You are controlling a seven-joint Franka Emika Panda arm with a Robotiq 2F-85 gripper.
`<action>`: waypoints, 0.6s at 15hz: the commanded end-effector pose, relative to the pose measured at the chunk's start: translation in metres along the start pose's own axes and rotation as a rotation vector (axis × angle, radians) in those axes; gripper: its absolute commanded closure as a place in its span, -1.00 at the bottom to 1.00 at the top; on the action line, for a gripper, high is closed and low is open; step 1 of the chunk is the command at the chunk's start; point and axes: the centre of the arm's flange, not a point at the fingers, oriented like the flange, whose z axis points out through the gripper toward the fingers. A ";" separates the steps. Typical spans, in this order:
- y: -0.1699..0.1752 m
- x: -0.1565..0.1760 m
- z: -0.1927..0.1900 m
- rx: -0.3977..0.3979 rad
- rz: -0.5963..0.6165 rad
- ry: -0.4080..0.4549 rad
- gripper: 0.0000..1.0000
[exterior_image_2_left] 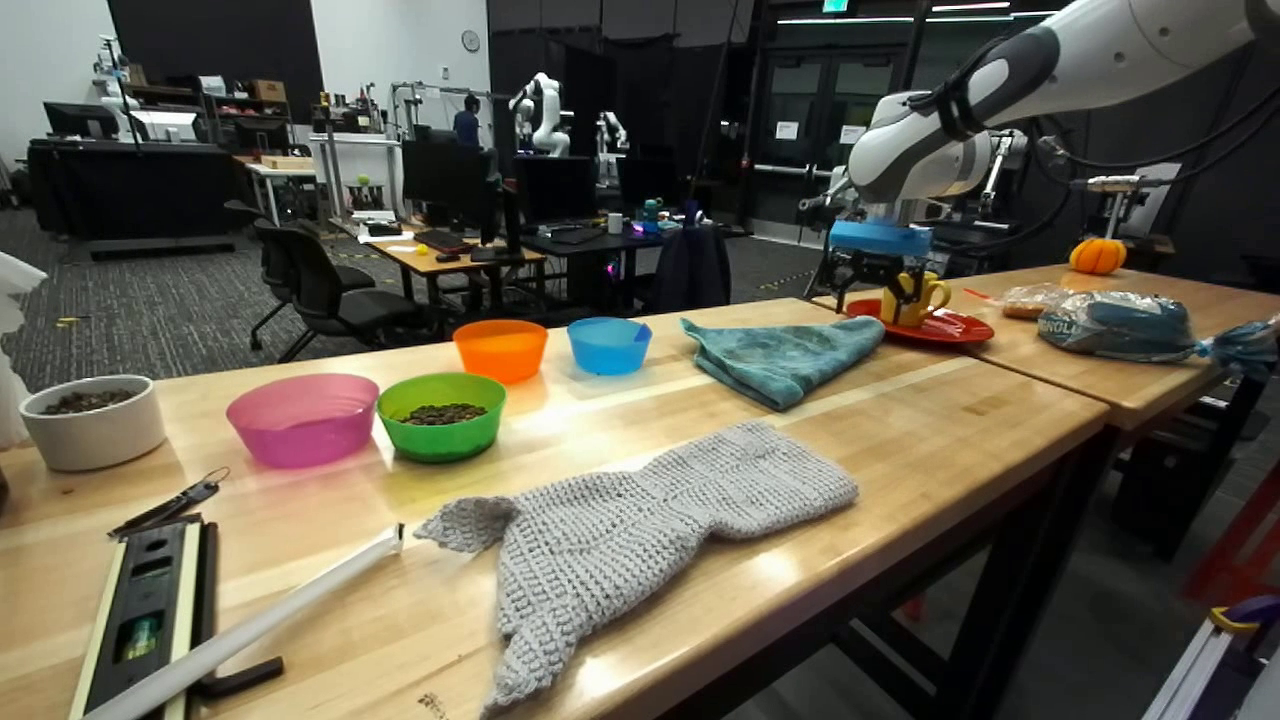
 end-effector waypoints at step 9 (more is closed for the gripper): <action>-0.018 0.024 0.037 -0.053 0.099 -0.043 -0.48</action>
